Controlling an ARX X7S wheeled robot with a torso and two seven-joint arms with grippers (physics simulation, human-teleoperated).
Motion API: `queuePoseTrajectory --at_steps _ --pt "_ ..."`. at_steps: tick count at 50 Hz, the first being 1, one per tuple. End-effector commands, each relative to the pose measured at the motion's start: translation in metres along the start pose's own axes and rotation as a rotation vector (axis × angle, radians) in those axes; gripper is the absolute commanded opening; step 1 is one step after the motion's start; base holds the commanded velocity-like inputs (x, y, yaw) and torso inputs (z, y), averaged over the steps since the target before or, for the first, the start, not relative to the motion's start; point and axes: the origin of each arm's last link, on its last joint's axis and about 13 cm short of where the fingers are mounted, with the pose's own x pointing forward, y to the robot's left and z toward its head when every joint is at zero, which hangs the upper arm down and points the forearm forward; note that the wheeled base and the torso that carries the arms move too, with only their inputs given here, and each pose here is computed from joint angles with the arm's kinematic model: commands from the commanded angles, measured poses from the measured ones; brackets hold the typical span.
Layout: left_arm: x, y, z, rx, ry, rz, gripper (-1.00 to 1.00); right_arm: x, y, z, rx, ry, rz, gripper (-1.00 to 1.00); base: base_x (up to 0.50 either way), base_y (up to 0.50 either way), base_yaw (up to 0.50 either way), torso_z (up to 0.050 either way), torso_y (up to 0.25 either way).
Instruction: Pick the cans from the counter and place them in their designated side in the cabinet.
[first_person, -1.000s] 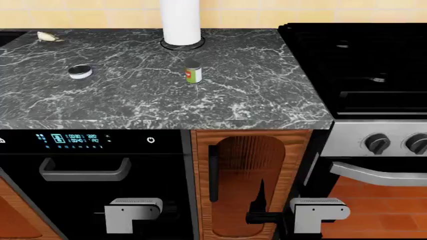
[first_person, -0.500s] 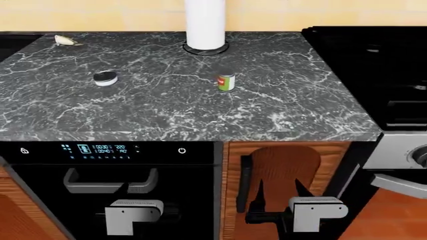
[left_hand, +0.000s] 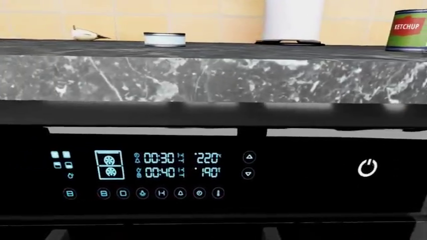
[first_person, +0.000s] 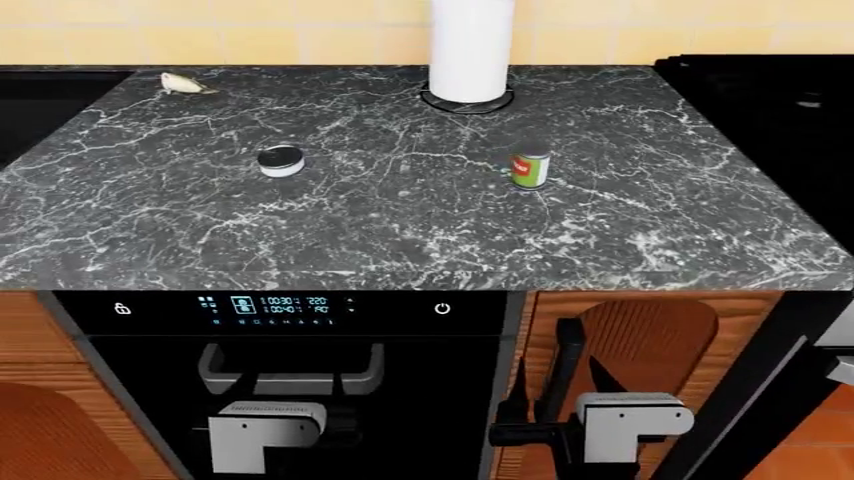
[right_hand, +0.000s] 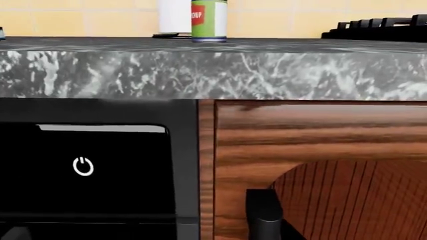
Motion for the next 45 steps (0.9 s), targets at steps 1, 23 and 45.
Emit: queuePoseTrajectory --at_steps 1,23,45 --pt "0.001 0.0 0.002 0.011 -0.008 -0.005 1.0 0.002 0.0 0.004 -0.014 -0.017 -0.002 1.0 0.0 0.0 0.0 0.0 0.0" --pt "0.073 0.034 0.178 0.219 -0.072 -0.436 1.0 0.039 -0.057 0.189 -0.069 -0.036 0.15 1.0 0.0 0.0 0.0 0.0 0.0" --pt "0.11 0.054 0.232 0.275 0.022 -0.49 1.0 0.066 -0.092 0.251 -0.064 0.075 0.175 1.0 0.0 0.0 0.0 0.0 0.0"
